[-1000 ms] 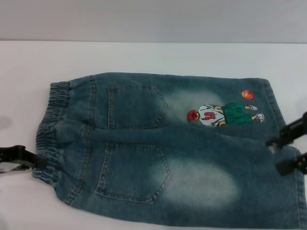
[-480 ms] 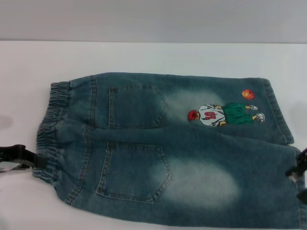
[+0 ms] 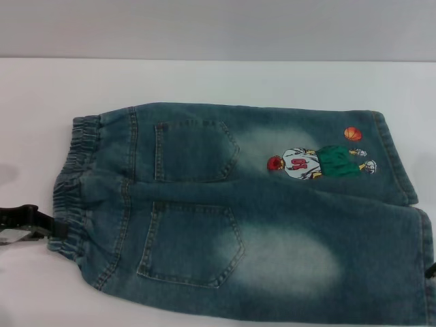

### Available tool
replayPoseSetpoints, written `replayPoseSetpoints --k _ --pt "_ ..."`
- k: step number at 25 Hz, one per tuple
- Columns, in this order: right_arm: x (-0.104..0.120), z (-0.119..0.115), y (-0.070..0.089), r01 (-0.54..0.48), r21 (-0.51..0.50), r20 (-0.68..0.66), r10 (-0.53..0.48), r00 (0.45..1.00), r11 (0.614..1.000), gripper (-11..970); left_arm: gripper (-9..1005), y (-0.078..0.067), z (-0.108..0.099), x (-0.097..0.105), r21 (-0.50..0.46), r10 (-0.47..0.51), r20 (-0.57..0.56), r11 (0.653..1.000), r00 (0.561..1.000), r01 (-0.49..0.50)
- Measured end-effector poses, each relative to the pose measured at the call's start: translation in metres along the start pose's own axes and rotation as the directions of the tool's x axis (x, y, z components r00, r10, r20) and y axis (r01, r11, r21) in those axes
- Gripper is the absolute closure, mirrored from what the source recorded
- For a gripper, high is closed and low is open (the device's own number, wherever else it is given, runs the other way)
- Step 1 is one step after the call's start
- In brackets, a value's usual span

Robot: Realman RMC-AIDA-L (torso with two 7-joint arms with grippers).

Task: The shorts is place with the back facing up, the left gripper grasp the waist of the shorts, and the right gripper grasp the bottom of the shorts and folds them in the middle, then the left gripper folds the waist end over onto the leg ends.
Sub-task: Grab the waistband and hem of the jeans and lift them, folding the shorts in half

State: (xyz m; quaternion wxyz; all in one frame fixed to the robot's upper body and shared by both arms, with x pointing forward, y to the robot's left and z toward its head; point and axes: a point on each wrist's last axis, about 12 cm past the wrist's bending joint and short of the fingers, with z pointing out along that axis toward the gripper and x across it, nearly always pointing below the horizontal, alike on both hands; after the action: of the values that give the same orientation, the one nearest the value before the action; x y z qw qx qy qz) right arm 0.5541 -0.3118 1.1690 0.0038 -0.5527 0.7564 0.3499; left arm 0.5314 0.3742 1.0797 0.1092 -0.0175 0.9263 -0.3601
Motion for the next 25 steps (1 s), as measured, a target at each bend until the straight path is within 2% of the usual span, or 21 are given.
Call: replayPoseSetpoints --k 12,25 --pt "0.011 0.010 -0.007 -0.072 0.046 -0.111 0.077 0.991 0.996 377 948 -0.002 0.004 0.000 0.006 0.000 -0.001 1.000 1.000 0.000" --pt "0.021 0.019 -0.007 -0.125 0.043 -0.177 0.131 0.975 0.991 377 948 -0.002 0.006 0.002 0.008 -0.003 -0.003 1.000 1.000 0.003"
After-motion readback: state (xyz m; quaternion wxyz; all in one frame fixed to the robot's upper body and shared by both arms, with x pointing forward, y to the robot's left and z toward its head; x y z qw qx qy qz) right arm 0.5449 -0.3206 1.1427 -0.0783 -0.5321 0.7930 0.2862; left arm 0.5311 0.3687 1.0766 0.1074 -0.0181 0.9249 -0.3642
